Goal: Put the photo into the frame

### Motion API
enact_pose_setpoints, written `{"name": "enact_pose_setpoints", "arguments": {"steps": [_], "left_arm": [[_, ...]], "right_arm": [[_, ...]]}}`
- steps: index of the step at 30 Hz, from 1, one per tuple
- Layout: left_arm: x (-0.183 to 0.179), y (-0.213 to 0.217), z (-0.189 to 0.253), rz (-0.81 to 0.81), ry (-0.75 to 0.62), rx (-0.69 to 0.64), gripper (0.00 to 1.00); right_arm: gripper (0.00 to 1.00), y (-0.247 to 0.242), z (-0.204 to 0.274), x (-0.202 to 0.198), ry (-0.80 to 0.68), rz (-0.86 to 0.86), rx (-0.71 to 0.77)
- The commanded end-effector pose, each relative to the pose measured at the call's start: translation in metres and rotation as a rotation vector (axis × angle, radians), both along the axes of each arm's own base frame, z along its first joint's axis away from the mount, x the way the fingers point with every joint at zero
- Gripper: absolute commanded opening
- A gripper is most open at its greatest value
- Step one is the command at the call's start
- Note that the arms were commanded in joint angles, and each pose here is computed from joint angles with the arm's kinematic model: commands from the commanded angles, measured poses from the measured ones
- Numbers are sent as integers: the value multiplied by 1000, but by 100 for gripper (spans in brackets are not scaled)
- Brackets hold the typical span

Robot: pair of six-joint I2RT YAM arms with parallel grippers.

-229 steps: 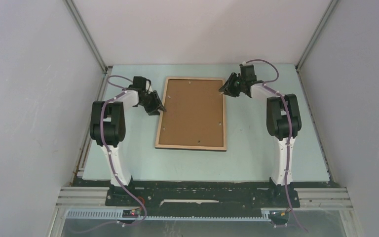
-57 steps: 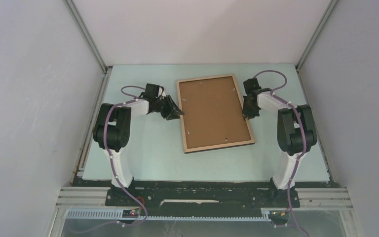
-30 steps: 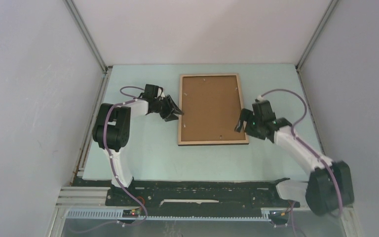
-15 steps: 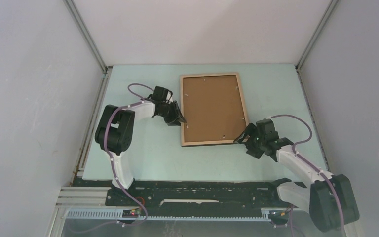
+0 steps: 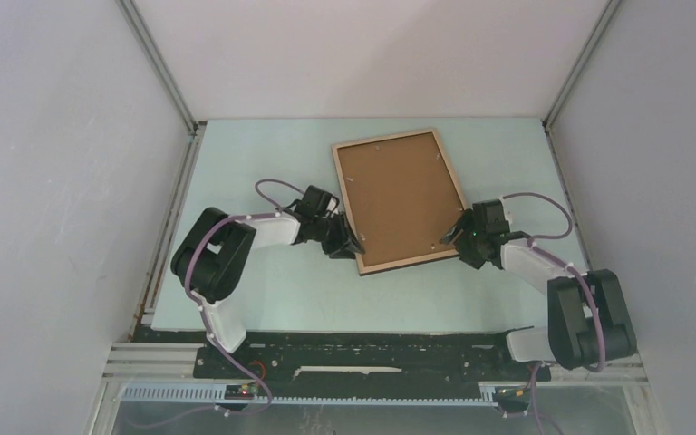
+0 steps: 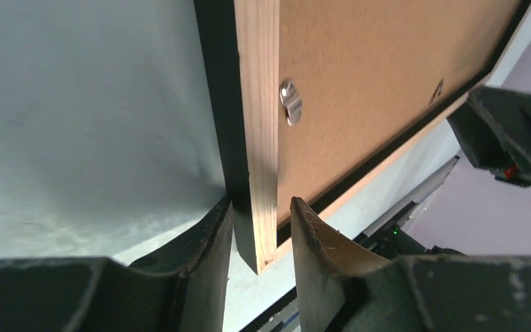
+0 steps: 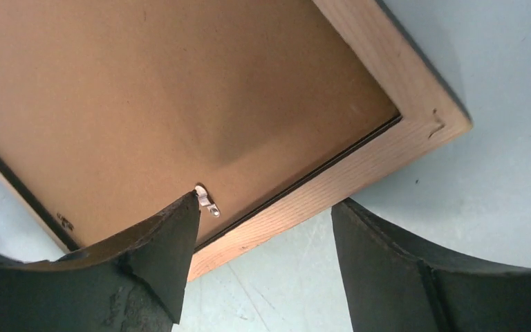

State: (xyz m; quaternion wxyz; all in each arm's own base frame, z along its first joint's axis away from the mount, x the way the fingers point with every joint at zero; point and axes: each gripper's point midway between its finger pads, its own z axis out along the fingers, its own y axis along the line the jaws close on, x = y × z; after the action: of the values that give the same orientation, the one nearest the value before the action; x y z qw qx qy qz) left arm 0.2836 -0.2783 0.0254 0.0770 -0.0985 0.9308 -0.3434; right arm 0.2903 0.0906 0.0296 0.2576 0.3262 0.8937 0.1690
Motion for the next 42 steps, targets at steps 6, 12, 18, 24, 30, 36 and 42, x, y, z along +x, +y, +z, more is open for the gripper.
{"name": "enact_pose_setpoints", "arguments": {"steps": [6,12,18,24,30,36,42], "left_arm": [[-39,-63,43,-61,-104,-178,40],[-53,-42,76,-39,-285,-166,49],[-61,-2,112,-99,-388,-111,59],[-23,67,162,9,-504,-67,74],[22,127,187,164,-535,4,85],[79,175,163,334,-444,21,87],[124,207,125,348,-354,93,87]], "right_arm": [[63,-11,-1,31,23,95,-90],[36,-15,-15,28,58,131,-132],[13,2,-9,29,4,354,-130],[0,36,0,18,-49,571,-13],[0,34,5,22,-46,645,-100],[0,33,10,40,-62,675,-88],[38,37,17,57,-54,634,-12]]}}
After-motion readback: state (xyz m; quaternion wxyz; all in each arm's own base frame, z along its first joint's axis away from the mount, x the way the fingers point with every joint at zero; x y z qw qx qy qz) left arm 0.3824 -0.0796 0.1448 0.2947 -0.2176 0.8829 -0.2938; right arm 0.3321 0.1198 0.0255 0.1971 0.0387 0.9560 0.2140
